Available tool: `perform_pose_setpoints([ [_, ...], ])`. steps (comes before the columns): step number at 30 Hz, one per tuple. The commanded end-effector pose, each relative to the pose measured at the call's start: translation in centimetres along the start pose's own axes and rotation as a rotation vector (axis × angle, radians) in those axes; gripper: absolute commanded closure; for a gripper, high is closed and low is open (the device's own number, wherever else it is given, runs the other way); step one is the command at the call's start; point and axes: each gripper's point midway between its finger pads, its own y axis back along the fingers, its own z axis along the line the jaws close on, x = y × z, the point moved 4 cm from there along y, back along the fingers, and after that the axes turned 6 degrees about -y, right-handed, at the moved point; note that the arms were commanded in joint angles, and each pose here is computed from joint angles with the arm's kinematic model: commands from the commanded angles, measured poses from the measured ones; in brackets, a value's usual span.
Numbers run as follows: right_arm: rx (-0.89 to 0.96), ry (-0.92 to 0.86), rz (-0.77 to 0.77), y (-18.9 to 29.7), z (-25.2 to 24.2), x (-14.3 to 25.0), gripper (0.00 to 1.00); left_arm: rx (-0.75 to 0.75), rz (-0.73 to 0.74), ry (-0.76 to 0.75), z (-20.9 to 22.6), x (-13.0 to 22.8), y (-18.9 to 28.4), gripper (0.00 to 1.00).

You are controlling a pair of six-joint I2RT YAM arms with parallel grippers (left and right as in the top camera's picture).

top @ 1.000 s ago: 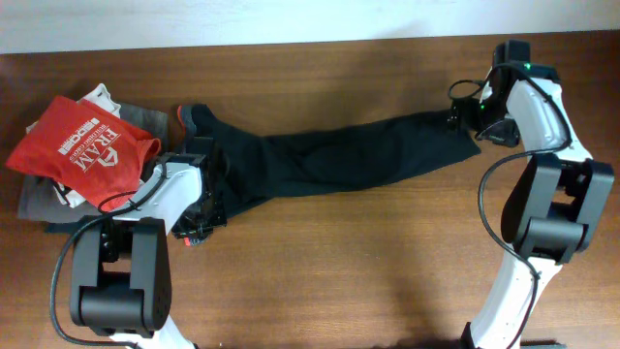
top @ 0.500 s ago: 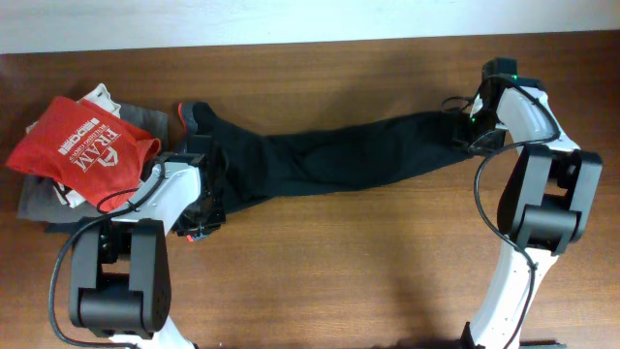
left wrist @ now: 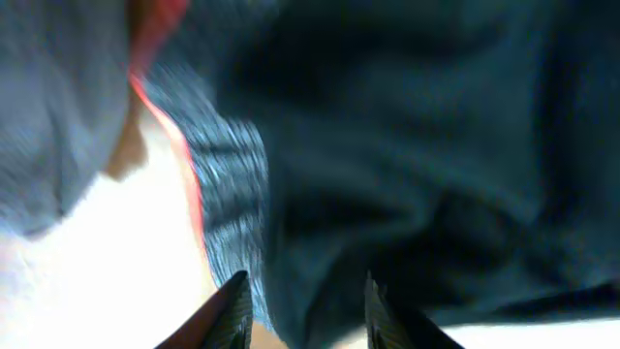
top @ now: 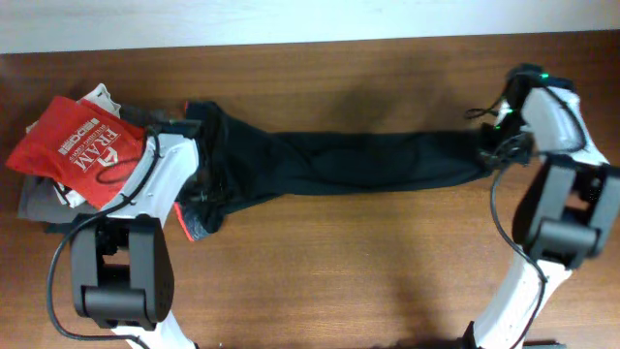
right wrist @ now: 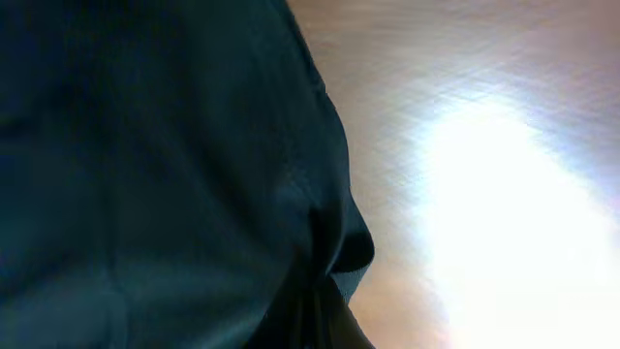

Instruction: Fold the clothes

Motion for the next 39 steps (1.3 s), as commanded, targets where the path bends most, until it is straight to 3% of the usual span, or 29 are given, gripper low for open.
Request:
perform_pose_setpoints([
  [1,0.038,-0.034,-0.088,3.9,-2.1,0.1,0.96,0.034,-0.094,0.0,-0.5,-2.4,2.0,0.47],
  [4,0.042,-0.024,-0.075,3.9,-2.4,0.4,0.96,0.058,-0.189,0.015,-0.9,-4.4,2.9,0.3],
  [9,0.043,-0.023,-0.065,3.9,-2.4,0.6,0.96,0.13,-0.36,0.037,-2.1,-8.0,3.8,0.26],
  [13,0.044,-0.022,-0.057,3.9,-2.4,0.7,0.96,0.287,-0.484,-0.023,-4.4,-10.9,4.5,0.25],
  [18,0.042,-0.022,-0.056,3.9,-2.4,0.8,0.96,0.399,-0.549,-0.017,-5.0,-13.6,3.3,0.21],
  [27,0.037,-0.022,-0.058,3.9,-2.3,0.7,0.96,0.543,-0.651,0.013,-4.0,-18.6,-1.2,0.21],
  [36,0.038,-0.022,-0.058,3.9,-2.3,0.7,0.96,0.606,-0.651,-0.013,-5.5,-19.4,-4.2,0.21],
  [39,0.038,-0.022,-0.058,3.9,-2.3,0.7,0.96,0.619,-0.643,-0.018,-5.7,-19.3,-4.5,0.33],
])
